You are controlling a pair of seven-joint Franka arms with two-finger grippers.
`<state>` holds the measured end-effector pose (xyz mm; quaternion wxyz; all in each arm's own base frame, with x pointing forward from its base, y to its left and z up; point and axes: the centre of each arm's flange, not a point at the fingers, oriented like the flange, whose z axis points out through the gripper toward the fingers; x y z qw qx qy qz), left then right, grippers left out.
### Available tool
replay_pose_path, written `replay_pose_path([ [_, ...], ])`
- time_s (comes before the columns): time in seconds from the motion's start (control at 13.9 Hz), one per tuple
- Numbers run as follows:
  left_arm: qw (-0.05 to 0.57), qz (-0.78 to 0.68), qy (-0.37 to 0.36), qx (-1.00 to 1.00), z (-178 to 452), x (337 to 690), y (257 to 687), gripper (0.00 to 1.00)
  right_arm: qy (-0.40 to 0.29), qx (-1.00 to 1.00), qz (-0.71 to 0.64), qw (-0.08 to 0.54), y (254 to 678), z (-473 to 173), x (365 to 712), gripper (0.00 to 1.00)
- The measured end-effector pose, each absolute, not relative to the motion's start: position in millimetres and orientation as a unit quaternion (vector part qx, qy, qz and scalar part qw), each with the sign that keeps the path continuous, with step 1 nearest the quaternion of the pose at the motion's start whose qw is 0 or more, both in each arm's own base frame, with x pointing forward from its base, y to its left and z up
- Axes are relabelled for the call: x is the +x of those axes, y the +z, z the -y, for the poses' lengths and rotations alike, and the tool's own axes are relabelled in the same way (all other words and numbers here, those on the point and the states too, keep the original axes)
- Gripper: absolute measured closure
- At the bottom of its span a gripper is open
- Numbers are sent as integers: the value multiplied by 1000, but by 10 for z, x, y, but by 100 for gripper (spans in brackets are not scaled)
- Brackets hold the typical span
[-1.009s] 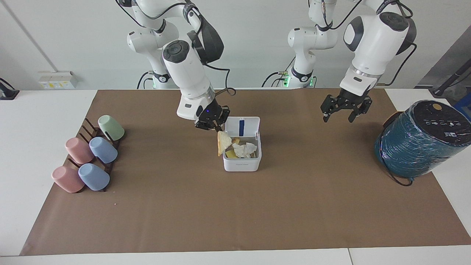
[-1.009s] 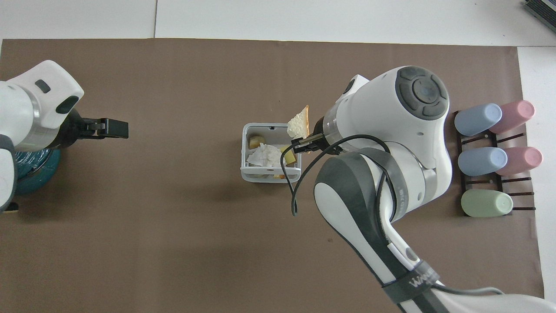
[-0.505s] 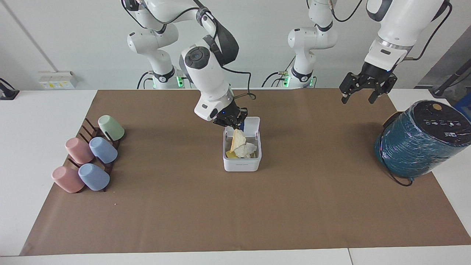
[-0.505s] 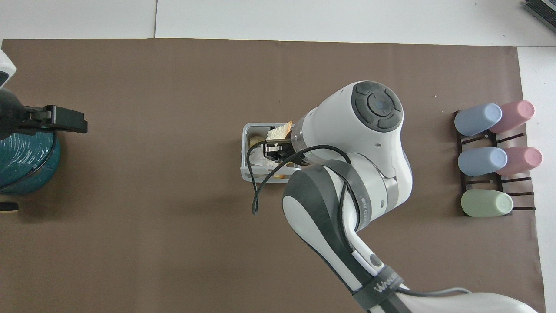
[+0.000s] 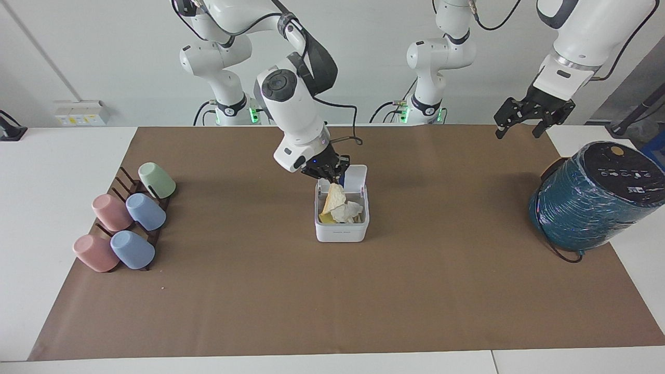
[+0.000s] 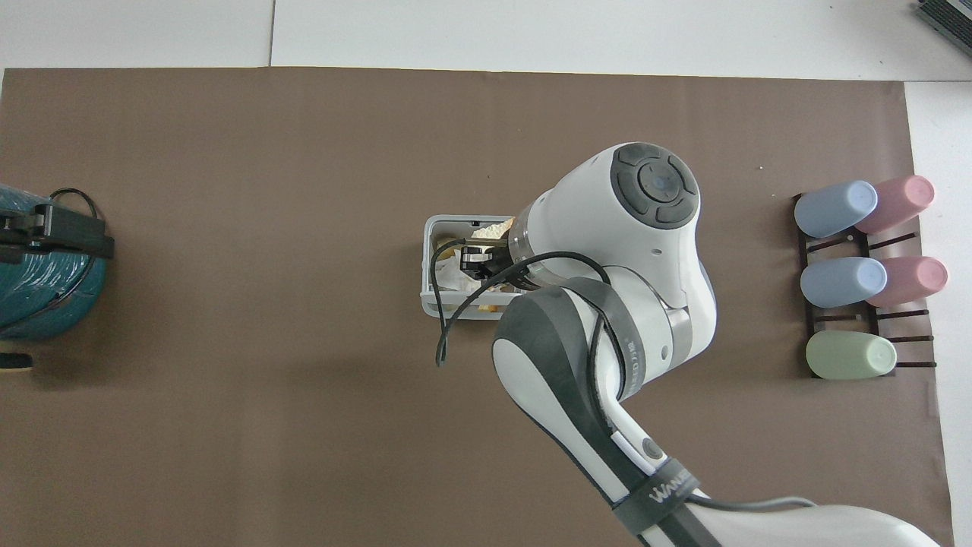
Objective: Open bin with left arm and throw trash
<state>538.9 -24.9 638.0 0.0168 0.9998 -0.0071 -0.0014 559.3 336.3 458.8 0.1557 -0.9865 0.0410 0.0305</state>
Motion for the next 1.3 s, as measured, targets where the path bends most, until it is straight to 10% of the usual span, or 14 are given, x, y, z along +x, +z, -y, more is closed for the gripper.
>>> replay_pose_path([
  [0.87,11,9,16,1000,256,5297,6450,0,28,-987,-36,153,4292,-3529,5515,92],
  [1.3,12,9,38,999,246,5389,6640,0,28,-988,-32,152,4251,-3560,5500,31],
])
